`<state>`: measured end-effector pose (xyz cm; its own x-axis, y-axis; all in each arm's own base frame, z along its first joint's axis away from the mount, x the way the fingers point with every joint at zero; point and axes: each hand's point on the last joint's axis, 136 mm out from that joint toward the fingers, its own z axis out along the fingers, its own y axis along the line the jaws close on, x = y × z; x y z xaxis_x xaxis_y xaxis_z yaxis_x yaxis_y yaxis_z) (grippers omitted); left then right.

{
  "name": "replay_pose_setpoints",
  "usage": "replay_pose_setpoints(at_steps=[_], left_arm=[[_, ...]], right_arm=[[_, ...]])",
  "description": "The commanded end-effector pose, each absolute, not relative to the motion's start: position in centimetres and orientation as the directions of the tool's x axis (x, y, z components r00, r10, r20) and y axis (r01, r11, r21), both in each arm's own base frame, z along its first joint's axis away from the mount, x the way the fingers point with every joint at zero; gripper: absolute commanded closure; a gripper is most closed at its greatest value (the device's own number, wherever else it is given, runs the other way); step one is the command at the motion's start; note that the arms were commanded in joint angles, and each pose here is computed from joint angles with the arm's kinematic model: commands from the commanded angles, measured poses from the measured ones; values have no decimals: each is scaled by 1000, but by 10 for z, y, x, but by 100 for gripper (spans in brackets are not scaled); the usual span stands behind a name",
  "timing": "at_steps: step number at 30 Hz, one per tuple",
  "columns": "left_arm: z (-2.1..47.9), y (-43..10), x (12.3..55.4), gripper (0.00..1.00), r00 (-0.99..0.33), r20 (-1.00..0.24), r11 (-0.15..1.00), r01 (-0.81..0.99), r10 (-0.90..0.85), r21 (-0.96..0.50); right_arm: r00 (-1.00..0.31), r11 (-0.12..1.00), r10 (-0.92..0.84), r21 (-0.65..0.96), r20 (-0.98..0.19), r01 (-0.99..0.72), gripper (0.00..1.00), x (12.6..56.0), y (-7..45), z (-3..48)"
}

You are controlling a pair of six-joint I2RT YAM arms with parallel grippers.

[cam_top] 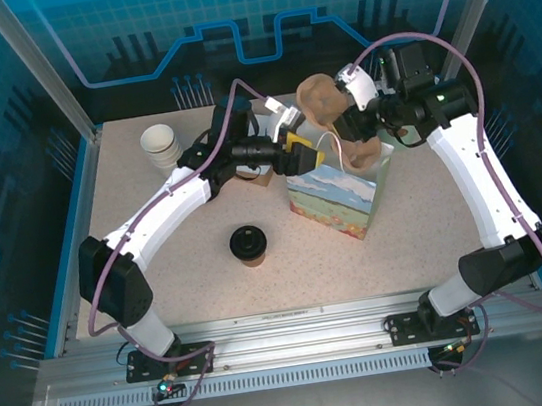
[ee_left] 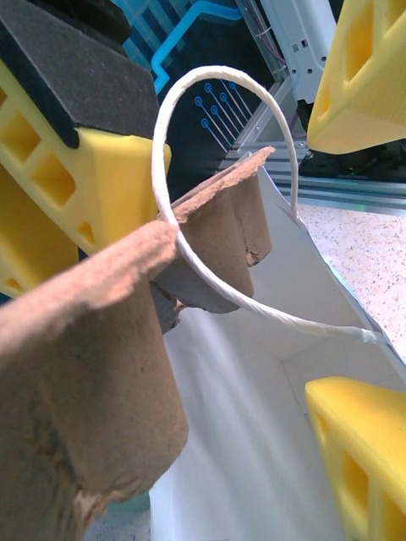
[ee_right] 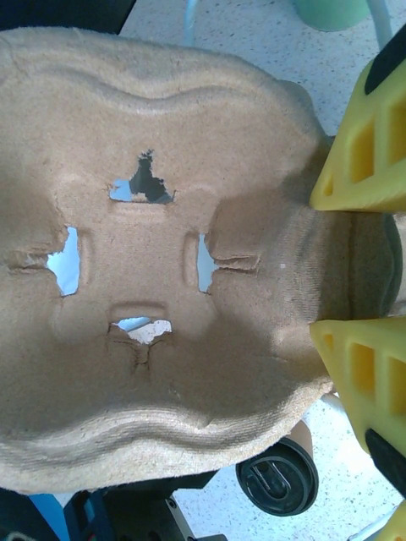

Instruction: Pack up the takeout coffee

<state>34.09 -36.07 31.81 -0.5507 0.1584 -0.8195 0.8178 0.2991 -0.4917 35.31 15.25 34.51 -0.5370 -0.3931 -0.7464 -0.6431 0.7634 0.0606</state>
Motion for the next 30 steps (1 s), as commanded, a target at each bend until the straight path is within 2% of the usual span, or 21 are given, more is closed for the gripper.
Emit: replay_pose_setpoints(at_steps=[1, 11, 17, 22, 30], left_arm=[[336, -354, 334, 28, -528, -838, 270, 834, 134, -482], [341, -330, 341, 28, -535, -840, 344, 809, 92, -477], [332, -300, 369, 28, -599, -801, 502, 698, 16, -511], [310, -291, 392, 30, -646, -762, 630, 610, 45, -481], [289, -306, 410, 32, -699, -709, 644, 587, 96, -491]], right_arm=[[-498, 710, -428, 60, -754, -701, 71, 355, 157, 343], [-520, 710, -453, 60, -725, -702, 71, 354, 151, 326], [-518, 706, -474, 44, -712, -707, 71, 352, 148, 321], [-513, 706, -480, 34, -711, -708, 71, 351, 147, 321], [-513, 708, -479, 32, -712, -706, 71, 349, 146, 321]])
